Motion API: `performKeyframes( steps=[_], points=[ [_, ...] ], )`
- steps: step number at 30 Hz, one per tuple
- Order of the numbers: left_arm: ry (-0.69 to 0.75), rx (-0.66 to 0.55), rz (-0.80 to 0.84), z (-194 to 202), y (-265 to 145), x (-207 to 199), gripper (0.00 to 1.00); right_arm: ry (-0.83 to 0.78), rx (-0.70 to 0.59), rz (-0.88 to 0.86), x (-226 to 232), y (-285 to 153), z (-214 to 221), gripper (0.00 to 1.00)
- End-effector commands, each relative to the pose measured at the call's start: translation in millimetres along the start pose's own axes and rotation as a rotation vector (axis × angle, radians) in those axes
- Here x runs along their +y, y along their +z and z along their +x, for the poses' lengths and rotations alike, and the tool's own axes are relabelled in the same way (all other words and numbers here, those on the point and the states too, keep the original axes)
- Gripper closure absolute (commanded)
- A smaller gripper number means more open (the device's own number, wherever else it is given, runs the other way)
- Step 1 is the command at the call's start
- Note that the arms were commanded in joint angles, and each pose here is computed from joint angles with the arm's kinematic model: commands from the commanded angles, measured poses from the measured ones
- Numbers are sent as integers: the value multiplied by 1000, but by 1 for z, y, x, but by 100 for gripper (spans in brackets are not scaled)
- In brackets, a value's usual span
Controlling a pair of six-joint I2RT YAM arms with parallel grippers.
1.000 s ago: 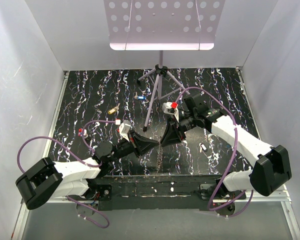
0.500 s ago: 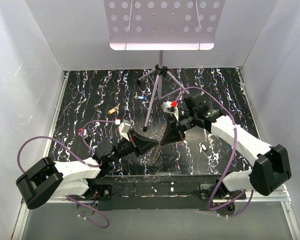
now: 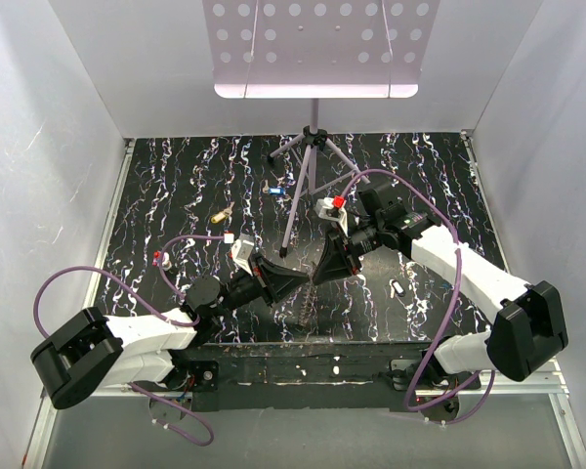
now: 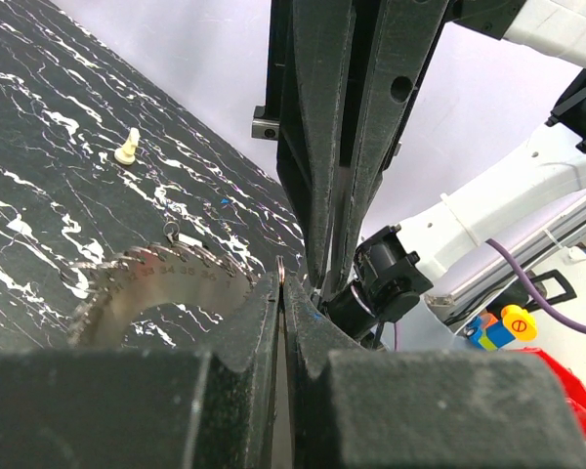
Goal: Put the keys on the keyring
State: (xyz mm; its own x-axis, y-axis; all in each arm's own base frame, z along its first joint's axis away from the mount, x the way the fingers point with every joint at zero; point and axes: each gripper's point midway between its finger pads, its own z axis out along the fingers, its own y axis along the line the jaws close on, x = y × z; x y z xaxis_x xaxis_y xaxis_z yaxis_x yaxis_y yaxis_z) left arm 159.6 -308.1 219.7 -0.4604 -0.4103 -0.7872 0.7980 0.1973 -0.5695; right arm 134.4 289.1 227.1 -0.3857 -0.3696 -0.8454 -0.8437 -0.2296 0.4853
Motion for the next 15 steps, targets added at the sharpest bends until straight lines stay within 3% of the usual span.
performKeyframes(
  steps=[1, 3, 9, 11, 15],
  points=[
    [2, -64, 21, -16, 1, -8, 100, 10, -14, -21, 0, 2, -1, 87],
    [-5, -68, 21, -18, 1, -9, 100, 24, -20, -34, 2, 3, -3, 98],
    [-41, -82, 6, -22, 1, -9, 100, 91, -36, -50, 3, 5, -6, 99],
    [-45, -87, 0, -24, -1, -9, 100, 113, -42, -50, 3, 5, -8, 87],
    [-67, -89, -17, -24, -4, -8, 100, 173, -83, -72, 6, -4, -19, 75]
  ],
)
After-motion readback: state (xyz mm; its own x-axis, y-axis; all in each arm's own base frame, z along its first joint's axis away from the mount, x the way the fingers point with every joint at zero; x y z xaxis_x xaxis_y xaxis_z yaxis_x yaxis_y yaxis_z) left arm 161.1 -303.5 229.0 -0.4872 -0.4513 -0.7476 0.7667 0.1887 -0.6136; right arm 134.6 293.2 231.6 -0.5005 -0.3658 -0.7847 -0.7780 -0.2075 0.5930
